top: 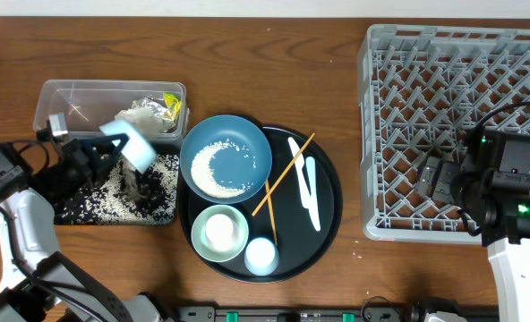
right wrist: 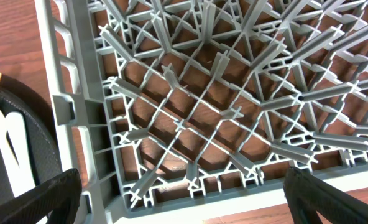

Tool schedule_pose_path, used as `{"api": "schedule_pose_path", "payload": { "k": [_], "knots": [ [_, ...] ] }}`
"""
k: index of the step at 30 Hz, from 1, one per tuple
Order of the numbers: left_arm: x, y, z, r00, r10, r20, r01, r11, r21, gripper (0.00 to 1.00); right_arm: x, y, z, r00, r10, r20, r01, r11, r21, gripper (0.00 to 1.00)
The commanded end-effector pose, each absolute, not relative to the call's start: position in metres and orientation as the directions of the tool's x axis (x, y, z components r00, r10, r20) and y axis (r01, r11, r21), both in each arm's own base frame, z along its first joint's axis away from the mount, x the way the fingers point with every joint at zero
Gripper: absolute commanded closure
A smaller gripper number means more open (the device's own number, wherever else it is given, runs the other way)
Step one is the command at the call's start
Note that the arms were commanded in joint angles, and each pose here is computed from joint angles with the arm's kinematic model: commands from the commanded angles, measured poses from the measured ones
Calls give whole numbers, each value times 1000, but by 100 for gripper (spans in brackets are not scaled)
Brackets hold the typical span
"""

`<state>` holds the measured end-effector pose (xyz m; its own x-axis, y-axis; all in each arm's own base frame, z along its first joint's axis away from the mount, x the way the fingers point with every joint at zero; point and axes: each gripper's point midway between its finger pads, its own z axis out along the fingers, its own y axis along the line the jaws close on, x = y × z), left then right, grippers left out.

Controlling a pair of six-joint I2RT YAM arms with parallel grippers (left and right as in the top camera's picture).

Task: Sort waste into correct bins and load items into the dishwasher rack
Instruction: 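Tilt the white bowl with the left gripper, pouring rice onto black tray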

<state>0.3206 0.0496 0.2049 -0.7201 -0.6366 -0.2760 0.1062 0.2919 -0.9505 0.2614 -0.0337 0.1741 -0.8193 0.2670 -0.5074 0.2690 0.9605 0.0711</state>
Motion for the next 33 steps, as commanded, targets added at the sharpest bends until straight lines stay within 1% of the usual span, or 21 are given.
{"api": "schedule_pose_path", "payload": {
  "k": [1,3,5,7,9,10,11,12,14,16,17,18,19,20,22,24,25,26,27,30,33],
  "knots": [
    [322,53,199,-719,-643,-265,82,299,-951,94,264,-38,181,-811,258,-525,269,961,58,1],
    [323,56,190,-716,-671,-194,-13,290,-957,94,264,-38,181,-813,258,-522,269,961,57,1],
    [318,47,216,-724,-629,-283,168,237,-957,94,263,-38,180,-815,259,-518,269,961,56,1],
    [318,47,216,-720,-625,-301,180,251,-951,94,262,-38,179,-817,259,-515,270,961,56,1],
    [322,54,196,-719,-653,-238,47,297,-954,94,262,-38,179,-818,260,-514,270,961,56,1],
    [322,55,192,-717,-667,-201,2,287,-958,93,262,-38,180,-817,259,-516,270,961,56,1],
    [321,52,200,-723,-659,-207,43,256,-966,94,263,-38,180,-815,259,-519,270,961,56,1],
    [318,46,220,-726,-627,-283,183,220,-958,94,263,-38,180,-815,259,-518,269,961,56,1],
    [319,46,217,-723,-624,-298,177,249,-952,94,261,-38,179,-818,259,-513,270,961,55,1],
    [323,53,197,-720,-651,-241,50,298,-953,94,261,-38,179,-819,259,-513,270,961,55,1],
    [323,55,192,-718,-667,-198,-1,286,-958,94,262,-38,180,-817,259,-516,270,961,56,1],
    [322,51,201,-725,-654,-216,52,260,-964,94,262,-38,180,-816,259,-516,270,961,56,1],
    [318,44,220,-726,-621,-296,193,228,-954,94,262,-38,180,-817,259,-516,270,961,56,1],
    [318,43,220,-729,-619,-294,187,233,-954,94,262,-38,179,-817,259,-515,270,961,56,1],
    [322,48,207,-724,-630,-281,120,286,-951,94,262,-38,180,-817,259,-516,270,961,56,1],
    [325,56,186,-714,-675,-187,-44,309,-950,94,263,-38,180,-815,259,-519,269,961,56,1],
    [324,52,194,-722,-662,-201,6,284,-959,94,263,-38,180,-815,259,-519,269,961,56,1],
    [320,43,216,-731,-619,-286,167,244,-955,94,263,-38,180,-815,259,-518,269,961,56,1],
    [319,40,220,-733,-609,-304,197,237,-951,94,263,-38,180,-815,259,-518,269,961,56,1],
    [324,46,202,-729,-627,-274,90,309,-947,94,264,-38,181,-812,258,-523,269,961,57,1],
    [325,48,199,-728,-633,-263,70,313,-947,94,264,-38,181,-813,259,-522,269,961,57,1]
  ]
}}
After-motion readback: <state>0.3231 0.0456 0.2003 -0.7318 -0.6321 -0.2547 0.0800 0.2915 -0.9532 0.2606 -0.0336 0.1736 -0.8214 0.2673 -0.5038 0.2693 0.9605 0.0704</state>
